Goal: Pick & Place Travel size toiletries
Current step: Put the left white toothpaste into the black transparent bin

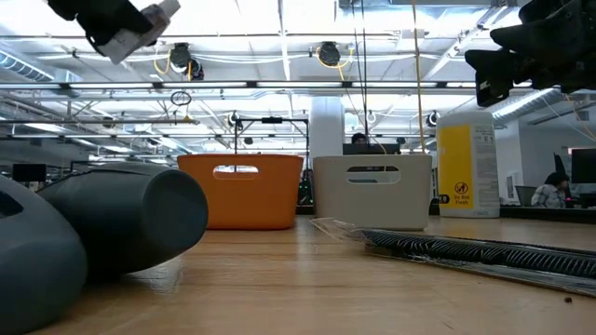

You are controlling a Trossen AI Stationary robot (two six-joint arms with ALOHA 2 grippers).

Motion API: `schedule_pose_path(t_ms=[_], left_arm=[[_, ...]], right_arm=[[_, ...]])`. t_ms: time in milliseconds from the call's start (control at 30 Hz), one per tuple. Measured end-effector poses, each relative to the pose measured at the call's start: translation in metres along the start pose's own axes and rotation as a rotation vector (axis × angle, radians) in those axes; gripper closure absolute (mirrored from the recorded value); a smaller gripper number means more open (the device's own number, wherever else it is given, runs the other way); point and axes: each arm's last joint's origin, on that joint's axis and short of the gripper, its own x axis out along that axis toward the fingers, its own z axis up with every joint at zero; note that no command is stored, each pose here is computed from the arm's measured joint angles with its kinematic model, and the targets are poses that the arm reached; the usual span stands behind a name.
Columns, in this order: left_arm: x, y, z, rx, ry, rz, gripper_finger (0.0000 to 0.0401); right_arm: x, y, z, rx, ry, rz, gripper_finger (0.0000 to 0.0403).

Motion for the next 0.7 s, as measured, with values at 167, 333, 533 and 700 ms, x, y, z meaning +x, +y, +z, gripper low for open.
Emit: schedule_pose_path(t_ms=[167,333,533,700], left_arm=[[0.010,-0.003,-0.011,0.017,-0.056,-0.081,0.0309],[0.023,-0.001,-0.032,0.025,-0.152,-0.128,0.0309],[0.031,0.020,-0.058,-0.034,-0.247,-0.117,0.0309],[0.028,0.041,-0.060,-0.081,-0.347,-0.132,0.0309]], right_arm=[[0.000,0.000,0.000,0.000,0.000,0.000,0.0232],[0.000,0.000,0.000,0.000,0.000,0.000,0.0232],[0.000,0.000,0.000,0.000,0.000,0.000,0.0232],[0.000,0.000,0.000,0.000,0.000,0.000,0.0232]])
